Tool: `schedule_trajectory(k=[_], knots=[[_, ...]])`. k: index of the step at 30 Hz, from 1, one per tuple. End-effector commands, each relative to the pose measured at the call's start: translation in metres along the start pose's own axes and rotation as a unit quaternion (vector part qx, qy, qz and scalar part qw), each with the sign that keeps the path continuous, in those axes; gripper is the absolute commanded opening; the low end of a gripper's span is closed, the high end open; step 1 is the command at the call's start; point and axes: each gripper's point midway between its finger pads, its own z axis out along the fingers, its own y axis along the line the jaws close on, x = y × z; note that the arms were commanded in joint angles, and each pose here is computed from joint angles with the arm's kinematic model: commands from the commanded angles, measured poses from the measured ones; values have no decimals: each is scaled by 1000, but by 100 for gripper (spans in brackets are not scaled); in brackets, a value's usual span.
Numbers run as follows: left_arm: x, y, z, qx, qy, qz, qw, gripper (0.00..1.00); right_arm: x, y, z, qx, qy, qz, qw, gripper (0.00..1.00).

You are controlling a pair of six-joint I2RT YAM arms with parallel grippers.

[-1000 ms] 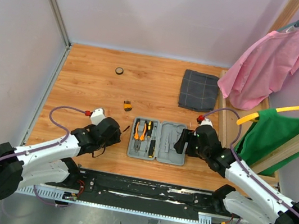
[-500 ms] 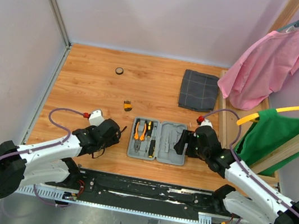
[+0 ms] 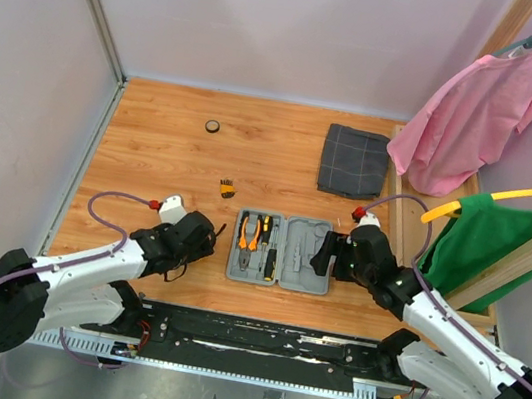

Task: Sort the tools into containers
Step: Place the engineering item at the center of the board.

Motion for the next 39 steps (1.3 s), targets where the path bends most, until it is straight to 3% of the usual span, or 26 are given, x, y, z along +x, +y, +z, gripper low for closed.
schedule_trajectory(k=[1, 8, 21, 26, 35, 39], knots=[[-14, -12, -4, 7, -21, 1, 1000, 74, -4, -6, -6, 16, -7, -15, 1000, 75], [-30, -19, -14, 7, -37, 12, 999, 86, -11, -8, -12, 26, -18, -21, 999, 78], [-91, -51, -45, 38, -111, 80, 990, 87, -22, -16, -16, 52, -34, -32, 998, 79], [-86, -34, -34, 6, -68, 63, 996, 88, -24, -19, -19, 62, -36, -35, 997, 79], [-29, -27, -5, 17, 30, 58, 998, 95, -17, -18, -13, 56, -19, -34, 998, 79], [-18, -17, 3, -3, 43, 66, 997, 96, -17, -18, -12, 58, -18, -37, 997, 79]])
